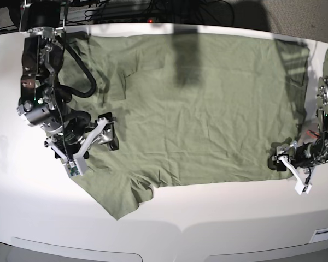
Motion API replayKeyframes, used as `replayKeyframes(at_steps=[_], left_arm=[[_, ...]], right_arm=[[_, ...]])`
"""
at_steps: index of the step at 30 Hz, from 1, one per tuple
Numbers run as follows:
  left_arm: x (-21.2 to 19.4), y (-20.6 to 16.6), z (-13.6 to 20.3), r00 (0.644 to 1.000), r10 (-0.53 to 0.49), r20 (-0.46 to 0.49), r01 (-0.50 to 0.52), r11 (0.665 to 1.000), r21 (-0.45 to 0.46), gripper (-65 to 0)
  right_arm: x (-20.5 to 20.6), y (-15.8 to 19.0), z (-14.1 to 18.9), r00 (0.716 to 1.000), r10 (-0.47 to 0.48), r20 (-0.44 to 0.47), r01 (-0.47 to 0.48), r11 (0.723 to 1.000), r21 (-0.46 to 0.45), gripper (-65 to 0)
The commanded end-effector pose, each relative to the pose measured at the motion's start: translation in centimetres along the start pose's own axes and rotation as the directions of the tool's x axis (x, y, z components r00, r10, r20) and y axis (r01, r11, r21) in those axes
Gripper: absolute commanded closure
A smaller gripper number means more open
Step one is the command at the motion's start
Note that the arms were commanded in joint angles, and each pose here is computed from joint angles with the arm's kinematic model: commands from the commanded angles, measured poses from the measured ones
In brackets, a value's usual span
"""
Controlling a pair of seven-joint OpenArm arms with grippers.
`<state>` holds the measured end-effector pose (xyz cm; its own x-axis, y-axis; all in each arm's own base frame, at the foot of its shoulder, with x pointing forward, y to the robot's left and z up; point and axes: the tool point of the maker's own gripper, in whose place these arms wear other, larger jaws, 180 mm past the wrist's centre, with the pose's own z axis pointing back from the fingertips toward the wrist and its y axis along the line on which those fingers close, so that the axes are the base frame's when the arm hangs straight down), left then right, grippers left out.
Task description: Fold the T-shirt properly
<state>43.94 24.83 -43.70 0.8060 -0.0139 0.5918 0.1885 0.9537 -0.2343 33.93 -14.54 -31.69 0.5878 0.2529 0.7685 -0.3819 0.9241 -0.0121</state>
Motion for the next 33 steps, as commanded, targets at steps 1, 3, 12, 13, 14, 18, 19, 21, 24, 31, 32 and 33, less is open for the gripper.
replayKeyframes(at_steps=[1,3,12,13,14,18,19,21,24,31,32,33], left_arm=[[0.8,0.2,0.4,1.000,-0.010,-0.008,0.010,1.000,-0.001,-45.5],[1.0,0.2,0.5,1.000,0.003,0.002,-0.003,1.000,-0.003,-45.5],[1.1,-0.3,0.5,0.997,0.079,0.001,-0.079,0.996,-0.035,-45.5],[1.1,-0.4,0.5,0.997,0.079,-0.003,-0.079,0.996,-0.035,-45.5],[1.1,-0.3,0.6,0.997,0.076,-0.003,-0.076,0.997,-0.034,-45.5],[1.9,-0.3,0.6,0.996,0.077,0.041,-0.076,0.997,-0.034,-45.5],[2.2,-0.3,0.6,0.995,0.078,0.056,-0.076,0.997,-0.035,-45.5],[2.5,-0.3,0.6,0.994,0.079,0.074,-0.076,0.996,-0.035,-45.5],[2.7,-0.3,0.6,0.993,0.081,0.083,-0.078,0.996,-0.036,-45.5],[3.6,-0.6,0.7,0.980,0.149,0.128,-0.142,0.988,-0.067,-45.5],[3.9,-0.7,0.8,0.976,0.168,0.141,-0.159,0.984,-0.076,-45.5],[4.0,-0.8,0.8,0.972,0.185,0.146,-0.174,0.981,-0.085,-44.9]], right_arm=[[1.6,-0.4,0.4,0.999,0.013,0.049,-0.012,1.000,-0.009,-48.1],[1.6,-0.4,0.4,0.999,0.013,0.047,-0.012,1.000,-0.009,-48.1],[1.6,-0.5,0.4,0.999,0.015,0.048,-0.014,1.000,-0.012,-48.1],[1.6,-0.5,0.4,0.999,0.015,0.048,-0.014,1.000,-0.012,-48.1],[1.6,-0.5,0.4,0.999,0.015,0.048,-0.014,1.000,-0.012,-48.1],[1.6,-0.5,0.4,0.999,0.014,0.048,-0.014,1.000,-0.012,-48.1],[1.6,-0.5,0.4,0.999,0.014,0.048,-0.013,1.000,-0.012,-48.1],[1.6,-0.5,0.4,0.999,0.014,0.048,-0.014,1.000,-0.012,-48.1],[1.6,-0.5,0.4,0.999,0.015,0.048,-0.014,1.000,-0.012,-48.1],[1.6,-0.5,0.4,0.999,0.014,0.048,-0.014,1.000,-0.012,-48.1],[1.6,-0.5,0.4,0.999,0.015,0.048,-0.014,1.000,-0.012,-48.1],[1.6,-0.5,0.4,0.999,0.015,0.047,-0.014,1.000,-0.012,-48.1]])
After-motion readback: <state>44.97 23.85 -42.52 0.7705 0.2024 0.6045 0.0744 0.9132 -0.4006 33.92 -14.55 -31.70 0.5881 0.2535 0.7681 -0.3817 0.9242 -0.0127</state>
